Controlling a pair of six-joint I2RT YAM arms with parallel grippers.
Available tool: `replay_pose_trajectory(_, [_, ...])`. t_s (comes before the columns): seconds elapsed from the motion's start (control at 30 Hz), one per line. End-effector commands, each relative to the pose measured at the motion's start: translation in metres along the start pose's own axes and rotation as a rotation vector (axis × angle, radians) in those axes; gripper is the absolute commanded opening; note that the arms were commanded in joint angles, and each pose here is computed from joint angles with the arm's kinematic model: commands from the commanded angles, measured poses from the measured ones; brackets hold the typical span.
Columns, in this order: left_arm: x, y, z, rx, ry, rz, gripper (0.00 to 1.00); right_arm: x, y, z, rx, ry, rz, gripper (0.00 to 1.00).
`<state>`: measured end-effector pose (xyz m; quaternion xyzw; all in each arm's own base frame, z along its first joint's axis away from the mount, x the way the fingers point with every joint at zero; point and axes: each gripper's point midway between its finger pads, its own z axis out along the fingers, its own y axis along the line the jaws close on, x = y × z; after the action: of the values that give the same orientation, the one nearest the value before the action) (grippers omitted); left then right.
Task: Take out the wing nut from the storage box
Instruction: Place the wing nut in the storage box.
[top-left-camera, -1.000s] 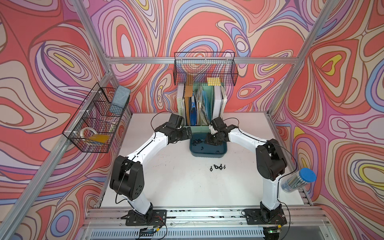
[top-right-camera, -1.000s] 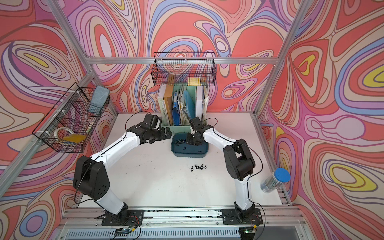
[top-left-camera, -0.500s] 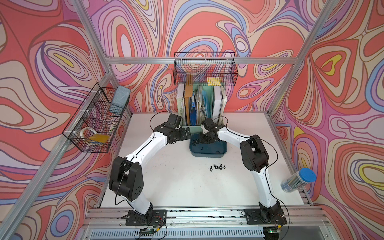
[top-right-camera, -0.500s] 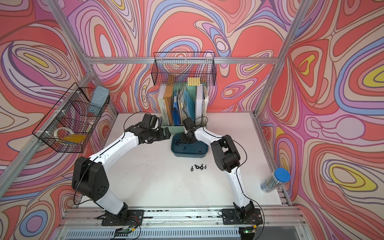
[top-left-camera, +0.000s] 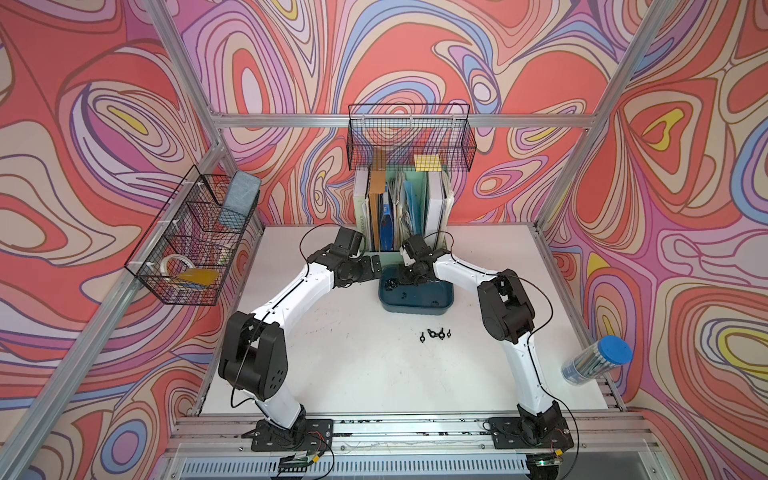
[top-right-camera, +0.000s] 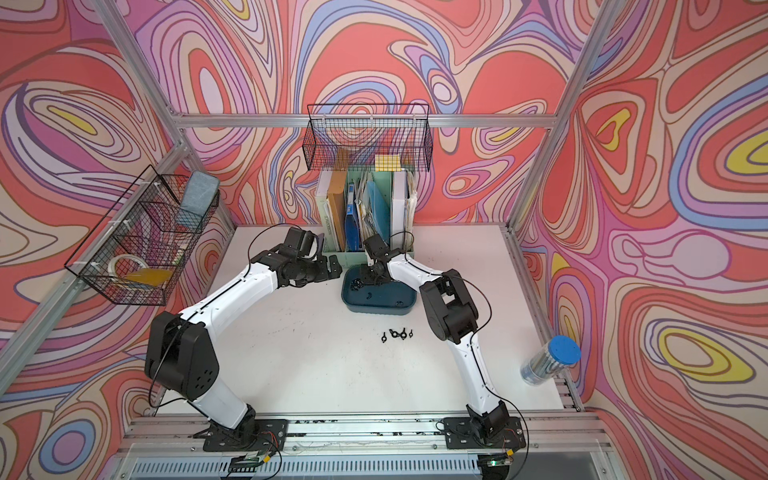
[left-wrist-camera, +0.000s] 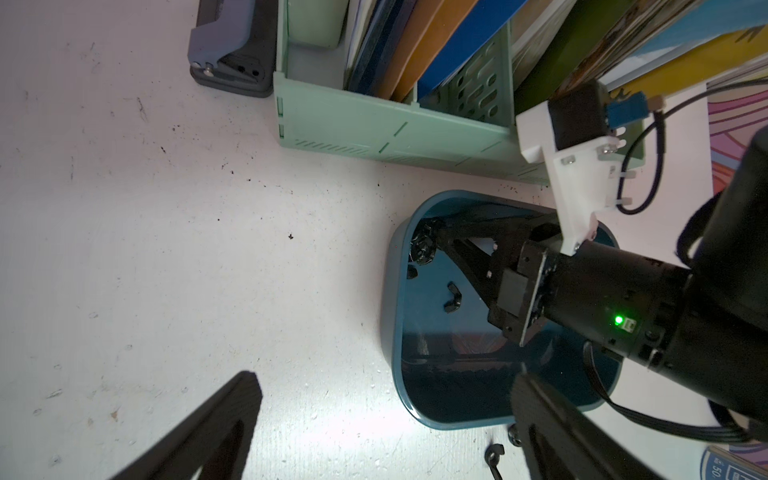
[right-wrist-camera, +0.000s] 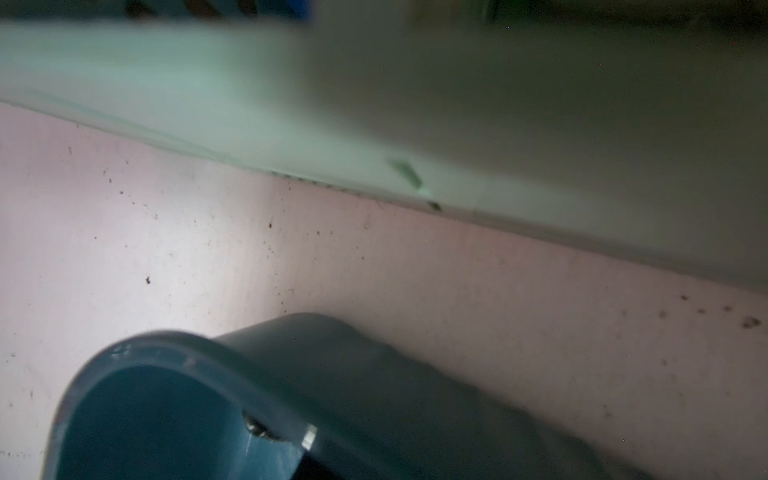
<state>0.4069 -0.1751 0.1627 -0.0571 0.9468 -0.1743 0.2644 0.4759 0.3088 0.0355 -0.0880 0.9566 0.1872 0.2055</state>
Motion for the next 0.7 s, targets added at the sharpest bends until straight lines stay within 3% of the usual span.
replay_pose_trajectory(0.0, [0.003,0.002,0.003,-0.002,0.028,-0.006,0.99,0.007,0.001,-0.011,0.003,0.008,0.015,0.04])
replay_pose_trajectory(0.23, [0.002,-0.003,0.001,0.03,0.028,-0.004,0.99,0.011,0.004,-0.038,-0.02,0.0,0.043,0.04])
replay_pose_trajectory(0.47, [0.006,-0.008,0.002,0.065,0.04,-0.02,0.99,0.031,-0.03,-0.06,0.064,-0.006,0.094,0.07])
replay_pose_trajectory(0.57, [0.008,-0.009,0.003,0.075,0.045,-0.023,0.99,0.037,-0.041,-0.059,0.074,0.01,0.117,0.15])
replay_pose_trajectory(0.67, [0.009,-0.009,0.003,0.079,0.05,-0.024,0.99,0.036,-0.041,-0.059,0.072,0.007,0.117,0.35])
